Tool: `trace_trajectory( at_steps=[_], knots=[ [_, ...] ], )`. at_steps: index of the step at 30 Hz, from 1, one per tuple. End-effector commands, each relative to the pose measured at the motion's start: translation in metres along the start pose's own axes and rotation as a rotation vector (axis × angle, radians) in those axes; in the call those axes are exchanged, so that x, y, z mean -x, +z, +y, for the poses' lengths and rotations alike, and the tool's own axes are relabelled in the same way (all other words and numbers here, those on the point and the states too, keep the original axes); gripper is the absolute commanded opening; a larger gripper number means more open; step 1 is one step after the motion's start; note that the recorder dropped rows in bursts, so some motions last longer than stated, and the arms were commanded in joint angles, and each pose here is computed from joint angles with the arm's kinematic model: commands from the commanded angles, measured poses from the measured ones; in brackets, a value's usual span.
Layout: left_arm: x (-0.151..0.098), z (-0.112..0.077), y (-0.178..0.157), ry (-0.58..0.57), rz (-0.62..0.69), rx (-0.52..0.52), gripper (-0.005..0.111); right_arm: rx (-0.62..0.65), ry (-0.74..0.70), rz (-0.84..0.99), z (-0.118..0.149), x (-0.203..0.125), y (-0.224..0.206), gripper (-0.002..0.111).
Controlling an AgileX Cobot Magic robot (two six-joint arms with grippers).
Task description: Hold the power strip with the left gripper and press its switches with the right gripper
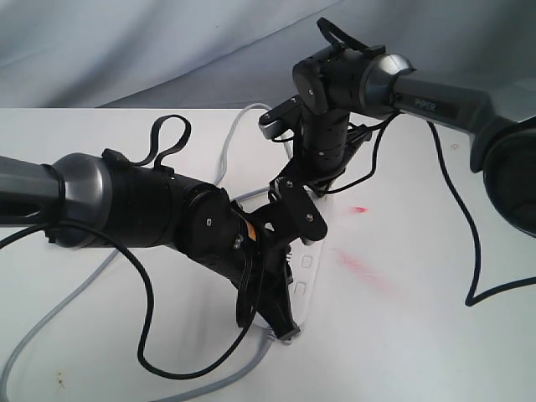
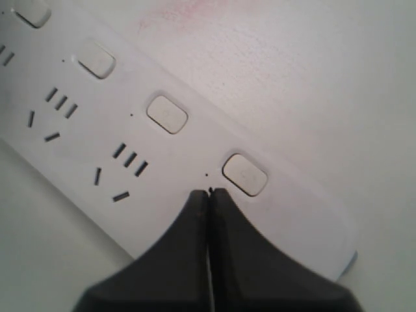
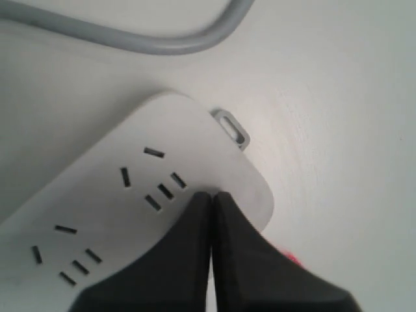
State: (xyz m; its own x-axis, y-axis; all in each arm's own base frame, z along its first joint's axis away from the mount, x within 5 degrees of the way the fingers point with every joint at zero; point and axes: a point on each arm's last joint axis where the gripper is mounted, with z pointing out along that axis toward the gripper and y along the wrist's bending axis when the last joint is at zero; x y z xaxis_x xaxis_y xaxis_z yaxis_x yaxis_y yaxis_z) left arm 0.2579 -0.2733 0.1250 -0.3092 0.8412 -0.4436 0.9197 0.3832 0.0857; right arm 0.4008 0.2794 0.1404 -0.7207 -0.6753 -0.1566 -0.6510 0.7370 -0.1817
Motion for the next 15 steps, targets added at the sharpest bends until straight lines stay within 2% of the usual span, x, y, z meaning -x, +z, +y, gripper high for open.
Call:
trace_trajectory(
  at_steps=[1, 15],
  knots=[
    [-0.009, -0.003, 0.006, -0.007, 0.056, -0.032, 0.0, 0.022, -0.004, 0.099, 0.006, -0.009, 0.03, 0.0],
    [-0.009, -0.003, 0.006, -0.007, 0.056, -0.032, 0.0, 0.139, 0.078, 0.192, 0.027, -0.032, 0.071, 0.0]
  ],
)
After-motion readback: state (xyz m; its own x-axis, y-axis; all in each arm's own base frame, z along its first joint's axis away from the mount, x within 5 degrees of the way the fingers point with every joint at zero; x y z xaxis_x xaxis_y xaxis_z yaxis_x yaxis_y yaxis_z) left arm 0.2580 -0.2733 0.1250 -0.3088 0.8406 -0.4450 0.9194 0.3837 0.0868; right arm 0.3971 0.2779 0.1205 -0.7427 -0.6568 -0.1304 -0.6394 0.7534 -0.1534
